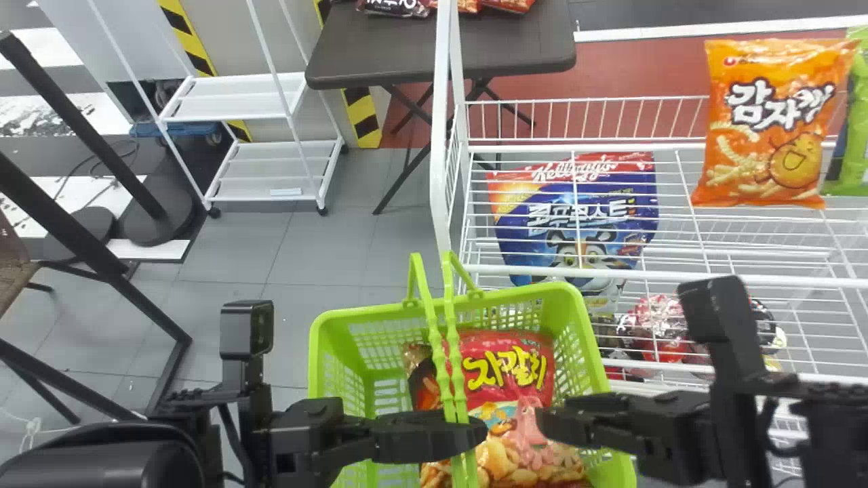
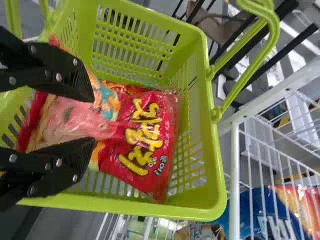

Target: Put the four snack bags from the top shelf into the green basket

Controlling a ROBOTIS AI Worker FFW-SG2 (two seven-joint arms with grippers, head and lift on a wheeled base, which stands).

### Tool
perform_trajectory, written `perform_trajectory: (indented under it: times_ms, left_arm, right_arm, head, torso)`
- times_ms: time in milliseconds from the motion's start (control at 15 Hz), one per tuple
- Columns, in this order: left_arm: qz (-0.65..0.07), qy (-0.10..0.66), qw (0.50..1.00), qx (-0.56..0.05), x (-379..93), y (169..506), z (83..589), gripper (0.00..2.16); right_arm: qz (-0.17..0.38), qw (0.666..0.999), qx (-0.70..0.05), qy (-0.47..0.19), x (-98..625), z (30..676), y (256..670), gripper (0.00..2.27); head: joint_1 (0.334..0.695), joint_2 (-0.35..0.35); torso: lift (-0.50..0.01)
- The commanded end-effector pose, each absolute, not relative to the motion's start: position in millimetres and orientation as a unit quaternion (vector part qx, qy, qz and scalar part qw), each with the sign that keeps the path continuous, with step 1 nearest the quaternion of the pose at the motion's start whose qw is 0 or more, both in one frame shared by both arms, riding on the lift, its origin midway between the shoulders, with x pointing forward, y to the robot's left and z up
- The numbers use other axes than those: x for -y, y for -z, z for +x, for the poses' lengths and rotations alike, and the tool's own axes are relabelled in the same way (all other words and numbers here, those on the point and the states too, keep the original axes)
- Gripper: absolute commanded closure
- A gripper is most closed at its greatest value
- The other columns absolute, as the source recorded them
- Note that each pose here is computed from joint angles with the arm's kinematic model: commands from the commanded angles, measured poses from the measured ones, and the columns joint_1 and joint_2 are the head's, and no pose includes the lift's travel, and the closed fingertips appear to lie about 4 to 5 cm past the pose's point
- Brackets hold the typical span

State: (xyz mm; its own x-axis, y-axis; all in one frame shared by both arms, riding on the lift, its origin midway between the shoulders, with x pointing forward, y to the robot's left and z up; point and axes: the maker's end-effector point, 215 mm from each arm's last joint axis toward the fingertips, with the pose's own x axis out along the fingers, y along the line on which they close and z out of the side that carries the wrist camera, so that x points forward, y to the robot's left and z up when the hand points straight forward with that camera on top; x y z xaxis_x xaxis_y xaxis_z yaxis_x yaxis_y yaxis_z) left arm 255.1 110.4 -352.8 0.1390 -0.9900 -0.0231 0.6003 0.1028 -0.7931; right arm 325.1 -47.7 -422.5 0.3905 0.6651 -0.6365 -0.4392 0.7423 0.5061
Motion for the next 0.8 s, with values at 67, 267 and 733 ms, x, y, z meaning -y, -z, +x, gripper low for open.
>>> perform_trajectory:
  times_ms: [67, 267, 733]
  left_arm:
    - [-0.327, 0.588, 0.677, -0.298, -111, 350, 253, 2.15]
    - [-0.326, 0.589, 0.677, -0.297, -111, 349, 252, 2.15]
    - [-0.329, 0.584, 0.679, -0.299, -113, 353, 254, 2.15]
  right_arm:
    - [0.134, 0.904, -0.311, -0.261, 127, 424, 354, 0.07]
    - [0.107, 0.957, -0.213, -0.166, 217, 517, 326, 0.07]
    - [0.064, 0.98, -0.179, -0.06, 310, 655, 362, 0.08]
  head:
    - [0.695, 0.119]
    - [0.695, -0.044]
    - [0.695, -0.222]
  torso:
    - [-0.004]
    - [-0.004]
    - [-0.004]
